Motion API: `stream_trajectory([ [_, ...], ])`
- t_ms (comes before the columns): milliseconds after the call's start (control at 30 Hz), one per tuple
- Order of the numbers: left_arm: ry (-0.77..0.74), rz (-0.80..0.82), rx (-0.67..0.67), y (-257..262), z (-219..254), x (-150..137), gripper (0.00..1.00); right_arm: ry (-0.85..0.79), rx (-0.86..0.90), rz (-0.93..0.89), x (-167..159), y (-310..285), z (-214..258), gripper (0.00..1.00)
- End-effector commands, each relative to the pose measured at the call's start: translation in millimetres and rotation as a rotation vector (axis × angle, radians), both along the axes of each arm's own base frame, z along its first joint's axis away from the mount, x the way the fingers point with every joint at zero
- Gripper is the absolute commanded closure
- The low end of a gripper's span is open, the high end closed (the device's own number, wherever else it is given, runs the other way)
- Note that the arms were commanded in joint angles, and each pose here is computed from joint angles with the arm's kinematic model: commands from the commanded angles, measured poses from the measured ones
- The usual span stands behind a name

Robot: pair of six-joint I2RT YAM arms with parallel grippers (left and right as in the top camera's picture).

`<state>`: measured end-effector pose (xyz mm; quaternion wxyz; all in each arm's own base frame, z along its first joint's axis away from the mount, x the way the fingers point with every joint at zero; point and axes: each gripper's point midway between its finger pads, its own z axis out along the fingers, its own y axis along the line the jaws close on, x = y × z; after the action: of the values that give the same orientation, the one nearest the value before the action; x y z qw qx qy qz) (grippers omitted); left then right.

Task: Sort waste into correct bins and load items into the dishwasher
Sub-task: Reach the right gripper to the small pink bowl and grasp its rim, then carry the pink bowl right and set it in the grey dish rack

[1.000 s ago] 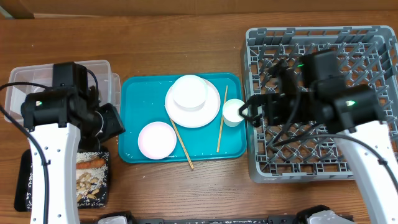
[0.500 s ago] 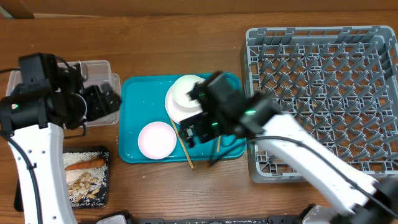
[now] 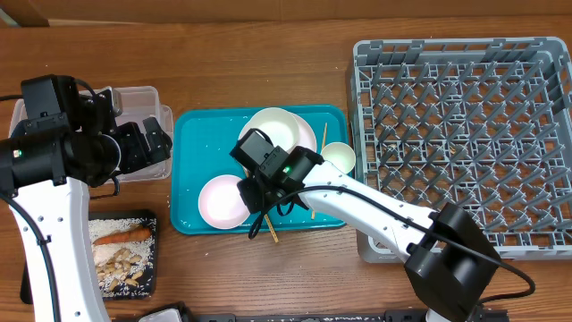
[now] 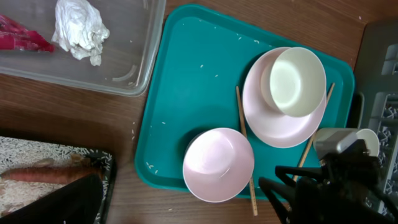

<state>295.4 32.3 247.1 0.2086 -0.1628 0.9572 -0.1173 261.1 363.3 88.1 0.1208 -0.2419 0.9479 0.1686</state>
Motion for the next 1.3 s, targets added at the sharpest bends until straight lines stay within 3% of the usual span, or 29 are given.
stream_trajectory([
  [0, -0.018, -0.004, 0.028, 5, 6, 2, 0.00, -0.059, 0.004, -0.034, 15, 4, 5, 0.67],
  [333, -0.018, -0.004, 0.028, 5, 6, 2, 0.00, -0.013, -0.050, -0.035, 15, 7, -36, 0.68],
  [467, -0.018, -0.004, 0.028, 5, 6, 2, 0.00, -0.015, -0.048, -0.035, 16, 8, -38, 0.75],
  [600, -0.018, -0.004, 0.028, 5, 6, 2, 0.00, -0.011, -0.041, -0.032, 16, 9, -38, 0.92],
  [967, -0.018, -0.004, 0.028, 5, 6, 2, 0.00, 0.020, -0.014, -0.015, 10, 14, -36, 0.96],
  [1133, -0.018, -0.004, 0.028, 5, 6, 2, 0.00, -0.001, 0.030, -0.011, 15, 23, -11, 0.96],
  [1267, -0.018, -0.004, 0.028, 5, 6, 2, 0.00, -0.085, 0.101, 0.030, 23, 32, 45, 0.96],
])
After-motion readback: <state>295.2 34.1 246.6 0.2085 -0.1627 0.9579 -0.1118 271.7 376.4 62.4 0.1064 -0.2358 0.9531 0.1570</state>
